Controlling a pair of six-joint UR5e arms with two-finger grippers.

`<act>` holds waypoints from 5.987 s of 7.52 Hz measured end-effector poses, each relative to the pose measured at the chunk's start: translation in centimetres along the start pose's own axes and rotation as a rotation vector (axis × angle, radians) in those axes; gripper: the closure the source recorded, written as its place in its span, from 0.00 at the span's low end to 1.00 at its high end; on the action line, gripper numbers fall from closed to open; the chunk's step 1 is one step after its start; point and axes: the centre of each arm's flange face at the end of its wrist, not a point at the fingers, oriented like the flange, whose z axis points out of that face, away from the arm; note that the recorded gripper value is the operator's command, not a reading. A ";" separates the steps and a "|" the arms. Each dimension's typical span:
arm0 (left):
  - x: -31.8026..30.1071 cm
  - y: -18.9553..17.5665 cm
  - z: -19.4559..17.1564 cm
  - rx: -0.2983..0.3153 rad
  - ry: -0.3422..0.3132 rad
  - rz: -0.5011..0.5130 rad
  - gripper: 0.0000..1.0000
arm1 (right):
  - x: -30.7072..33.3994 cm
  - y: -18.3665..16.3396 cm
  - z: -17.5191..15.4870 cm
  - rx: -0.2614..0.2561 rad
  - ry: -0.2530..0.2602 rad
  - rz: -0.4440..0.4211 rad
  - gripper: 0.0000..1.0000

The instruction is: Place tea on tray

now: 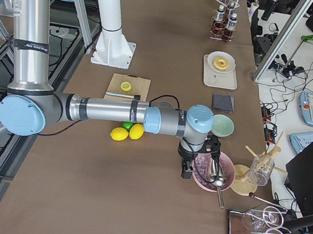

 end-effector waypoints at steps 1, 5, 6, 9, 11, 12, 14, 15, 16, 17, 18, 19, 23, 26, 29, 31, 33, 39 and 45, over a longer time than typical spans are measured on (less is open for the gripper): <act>0.1 -0.1 -0.1 0.002 0.000 0.001 0.02 | 0.0 0.0 0.1 -0.001 -0.007 0.001 0.00; 0.3 -0.2 -0.4 0.020 -0.001 0.012 0.02 | 0.0 0.1 0.2 -0.004 -0.017 0.005 0.00; 0.3 -0.3 -0.4 0.021 -0.002 0.013 0.02 | 0.0 0.1 0.3 -0.006 -0.017 0.007 0.00; 0.3 -0.3 -0.5 0.023 -0.004 0.017 0.02 | 0.4 0.4 0.8 -0.016 -0.025 0.015 0.00; 0.5 -0.4 -0.7 0.029 -0.005 0.022 0.02 | 0.8 0.5 1.5 -0.027 -0.027 0.018 0.00; 0.5 -0.5 -0.9 0.033 -0.006 0.023 0.02 | 0.9 0.6 1.7 -0.031 -0.027 0.018 0.00; 0.4 -0.3 -1.4 0.045 -0.041 0.028 0.02 | 0.7 0.6 1.6 -0.027 -0.027 0.010 0.00; 0.3 -0.1 -1.6 0.052 -0.067 0.030 0.02 | 0.5 0.3 1.3 -0.021 -0.026 0.003 0.00; 0.1 0.0 -1.7 0.054 -0.080 0.029 0.02 | 0.3 0.0 1.0 -0.016 -0.027 -0.002 0.00; 0.0 0.0 -1.6 0.051 -0.083 0.026 0.02 | 0.1 -0.1 0.9 -0.011 -0.036 -0.005 0.00; 0.0 0.1 -1.6 0.050 -0.083 0.025 0.02 | -0.1 -0.1 0.8 -0.008 -0.054 -0.007 0.00; 0.0 0.1 -1.5 0.049 -0.082 0.024 0.02 | -0.3 0.0 1.0 -0.009 -0.081 -0.004 0.00; 0.2 0.0 -1.6 0.049 -0.081 0.026 0.02 | -0.5 -0.1 1.0 -0.007 -0.109 -0.004 0.00; -0.1 0.4 -1.5 0.047 -0.082 0.022 0.02 | -0.5 -0.1 0.9 -0.005 -0.107 -0.002 0.00; -0.3 0.9 -1.2 0.040 -0.081 0.017 0.02 | -0.7 -0.2 0.7 -0.002 -0.107 -0.001 0.00; -0.3 0.9 -1.2 0.040 -0.080 0.017 0.02 | -0.8 -0.2 0.7 -0.001 -0.109 -0.001 0.00; 0.4 0.8 -1.8 0.055 -0.078 0.027 0.02 | -0.8 -0.3 0.6 0.001 -0.109 -0.002 0.00; 11.9 -0.4 -6.6 0.174 -0.044 0.109 0.02 | -0.7 -0.3 0.6 0.000 -0.102 -0.003 0.00; 23.0 -0.1 -7.0 0.243 -0.002 0.156 0.02 | -0.4 0.0 1.0 -0.008 -0.090 0.003 0.00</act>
